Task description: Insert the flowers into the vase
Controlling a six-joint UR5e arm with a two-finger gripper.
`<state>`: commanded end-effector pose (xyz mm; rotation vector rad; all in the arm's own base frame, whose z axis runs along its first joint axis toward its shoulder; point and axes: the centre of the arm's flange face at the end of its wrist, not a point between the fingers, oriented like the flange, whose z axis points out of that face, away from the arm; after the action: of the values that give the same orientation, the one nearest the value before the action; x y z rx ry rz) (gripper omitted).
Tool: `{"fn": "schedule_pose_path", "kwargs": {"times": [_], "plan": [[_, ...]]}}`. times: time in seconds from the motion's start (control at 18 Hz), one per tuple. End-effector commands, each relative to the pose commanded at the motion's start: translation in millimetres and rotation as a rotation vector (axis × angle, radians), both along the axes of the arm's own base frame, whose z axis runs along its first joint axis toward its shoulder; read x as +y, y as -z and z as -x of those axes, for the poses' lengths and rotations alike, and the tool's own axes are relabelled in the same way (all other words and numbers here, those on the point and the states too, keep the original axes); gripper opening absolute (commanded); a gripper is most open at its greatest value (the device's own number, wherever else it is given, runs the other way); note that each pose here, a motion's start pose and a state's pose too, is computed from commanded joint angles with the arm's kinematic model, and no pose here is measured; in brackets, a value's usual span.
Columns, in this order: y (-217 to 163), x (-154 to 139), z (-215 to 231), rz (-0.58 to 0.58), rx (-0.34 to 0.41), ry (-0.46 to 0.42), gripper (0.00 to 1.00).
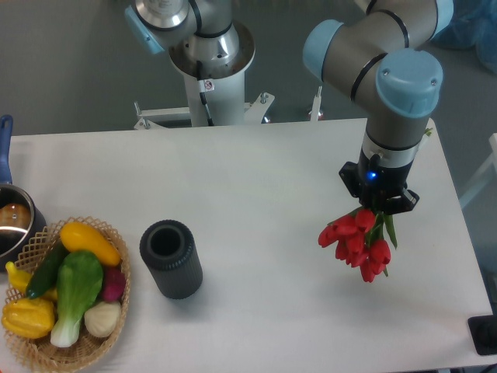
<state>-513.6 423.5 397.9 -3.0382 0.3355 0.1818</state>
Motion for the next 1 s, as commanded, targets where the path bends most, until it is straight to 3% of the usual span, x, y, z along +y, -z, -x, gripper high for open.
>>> {"fn": "schedule_pose_path", "kwargs": {"times": [0.56,1.0], "plan": [[-8.0,8.7,-1.9,-0.062,-0.004,0.006,0.00],[-24.0,27.4,-16.7,-0.252,-0.044,0.046,0.00]]}}
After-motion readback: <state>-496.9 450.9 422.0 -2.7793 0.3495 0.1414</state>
